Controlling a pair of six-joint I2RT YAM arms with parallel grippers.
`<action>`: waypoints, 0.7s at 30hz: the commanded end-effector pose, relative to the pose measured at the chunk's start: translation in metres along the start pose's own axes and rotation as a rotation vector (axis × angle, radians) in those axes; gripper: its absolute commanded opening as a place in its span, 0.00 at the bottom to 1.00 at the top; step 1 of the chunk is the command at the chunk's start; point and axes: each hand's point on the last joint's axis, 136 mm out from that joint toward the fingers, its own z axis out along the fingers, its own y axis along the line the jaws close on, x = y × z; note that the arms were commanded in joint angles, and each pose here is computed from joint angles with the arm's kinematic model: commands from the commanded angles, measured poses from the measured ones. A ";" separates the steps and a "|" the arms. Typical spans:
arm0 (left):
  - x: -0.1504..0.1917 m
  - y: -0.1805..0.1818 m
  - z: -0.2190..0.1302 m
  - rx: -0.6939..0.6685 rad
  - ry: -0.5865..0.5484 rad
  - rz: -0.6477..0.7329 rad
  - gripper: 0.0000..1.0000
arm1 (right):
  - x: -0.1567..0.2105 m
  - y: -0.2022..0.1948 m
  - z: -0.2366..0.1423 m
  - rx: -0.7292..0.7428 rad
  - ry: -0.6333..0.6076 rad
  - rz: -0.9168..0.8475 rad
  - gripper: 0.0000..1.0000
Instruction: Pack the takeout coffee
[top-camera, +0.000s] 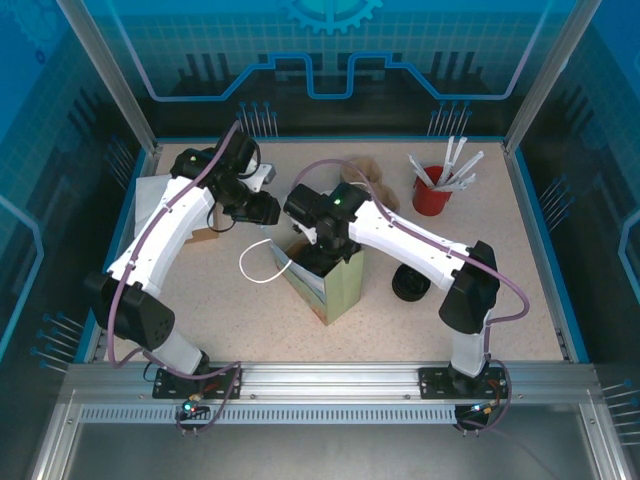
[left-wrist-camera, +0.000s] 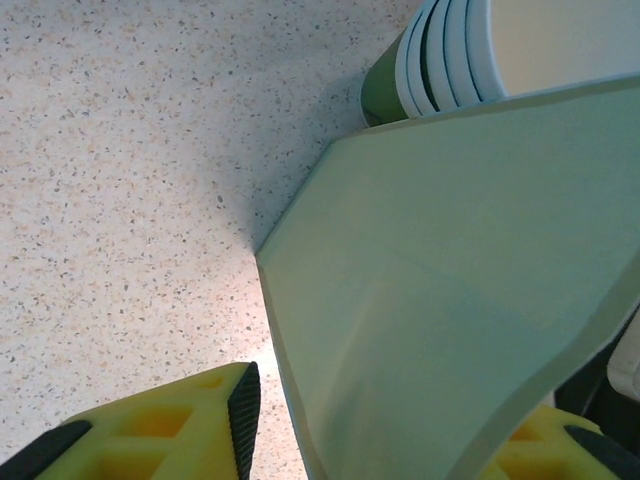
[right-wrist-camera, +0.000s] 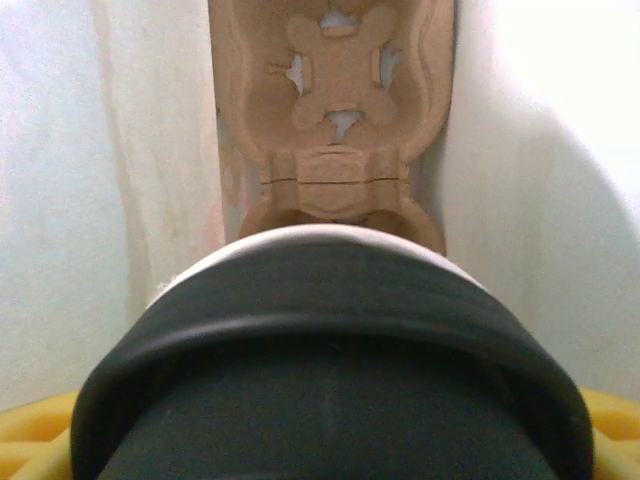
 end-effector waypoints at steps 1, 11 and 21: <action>0.009 0.009 0.010 -0.047 0.046 0.007 0.43 | 0.002 -0.002 0.004 -0.008 0.003 -0.007 0.76; 0.008 0.012 0.014 -0.063 0.051 0.003 0.44 | 0.008 -0.007 0.021 0.008 0.030 -0.028 0.76; 0.009 0.018 0.017 -0.090 0.065 0.005 0.46 | 0.015 -0.007 0.037 0.007 0.048 -0.054 0.76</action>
